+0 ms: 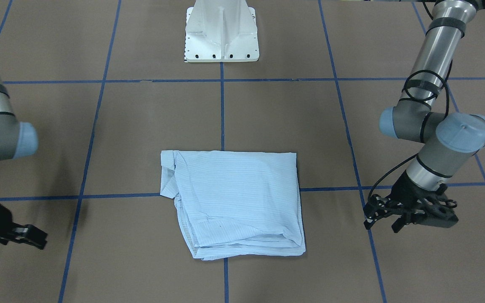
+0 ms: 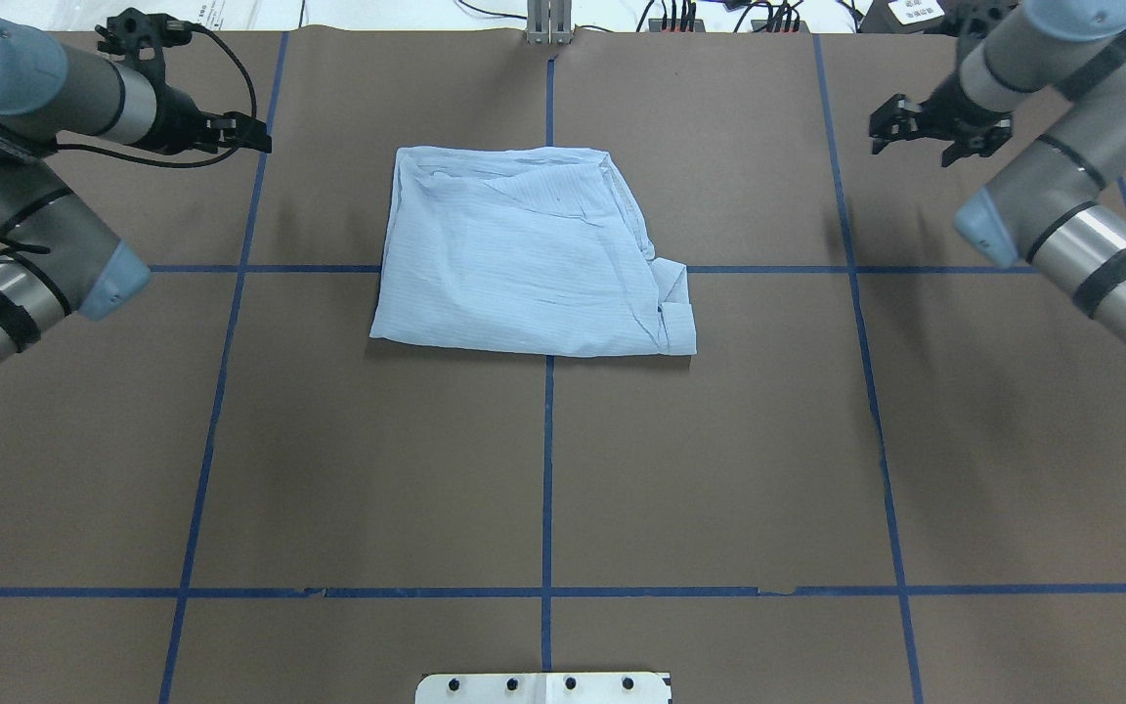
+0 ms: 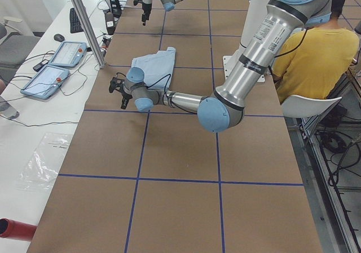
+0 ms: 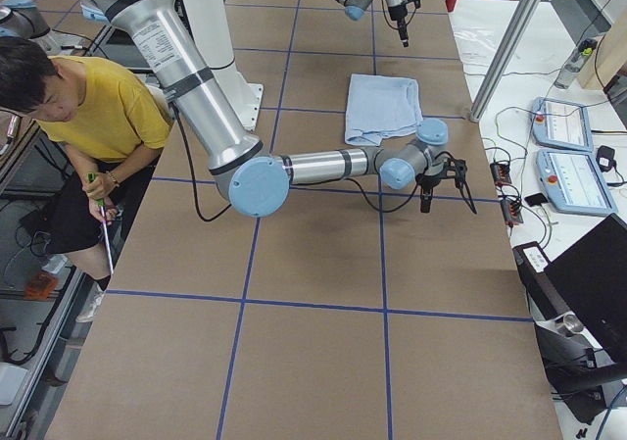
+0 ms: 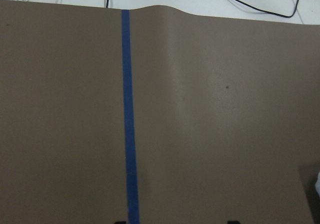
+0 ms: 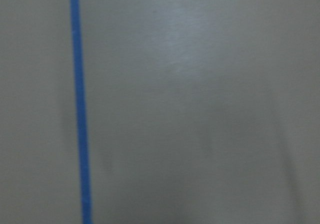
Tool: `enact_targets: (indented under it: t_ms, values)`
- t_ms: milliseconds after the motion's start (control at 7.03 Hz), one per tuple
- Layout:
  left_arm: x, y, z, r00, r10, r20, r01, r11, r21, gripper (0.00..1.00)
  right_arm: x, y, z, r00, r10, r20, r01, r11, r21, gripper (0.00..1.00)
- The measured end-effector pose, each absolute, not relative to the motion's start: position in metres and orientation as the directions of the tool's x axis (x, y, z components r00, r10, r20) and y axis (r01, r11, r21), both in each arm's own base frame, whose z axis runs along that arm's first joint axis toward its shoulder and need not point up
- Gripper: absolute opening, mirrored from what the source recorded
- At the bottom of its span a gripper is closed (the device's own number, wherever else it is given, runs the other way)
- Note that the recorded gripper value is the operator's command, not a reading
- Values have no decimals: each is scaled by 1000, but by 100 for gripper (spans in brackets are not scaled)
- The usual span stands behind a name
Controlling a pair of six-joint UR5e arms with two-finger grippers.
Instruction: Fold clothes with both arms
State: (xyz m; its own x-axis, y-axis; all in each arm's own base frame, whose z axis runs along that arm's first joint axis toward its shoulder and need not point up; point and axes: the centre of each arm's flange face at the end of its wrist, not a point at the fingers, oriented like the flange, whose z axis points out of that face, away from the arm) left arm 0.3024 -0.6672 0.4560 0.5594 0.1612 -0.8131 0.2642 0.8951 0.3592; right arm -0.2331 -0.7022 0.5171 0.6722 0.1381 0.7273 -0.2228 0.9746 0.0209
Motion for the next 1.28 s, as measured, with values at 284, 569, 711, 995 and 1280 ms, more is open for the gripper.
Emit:
enact_targets:
  t_ms: [284,569,711,995,1280]
  values:
    - [215,-641,473,599,271,-753,153,885,440,100,-147,-688,537,712,45,701,-101,994,39,100]
    - [133,-594,488,649,337,-682,69,867,494,100,-91,-666,545,744,-37,667,1,999,54,100]
    - [98,-570,491,663,360,-656,29,864,503,100,-67,-655,554,749,-49,661,14,998,58,100]
    - [59,-536,500,686,379,-621,-39,872,489,100,-28,-625,571,735,-25,677,-10,999,47,100]
    - [50,-517,524,693,362,-624,-60,891,450,100,-26,-584,572,706,-46,706,1,998,63,100]
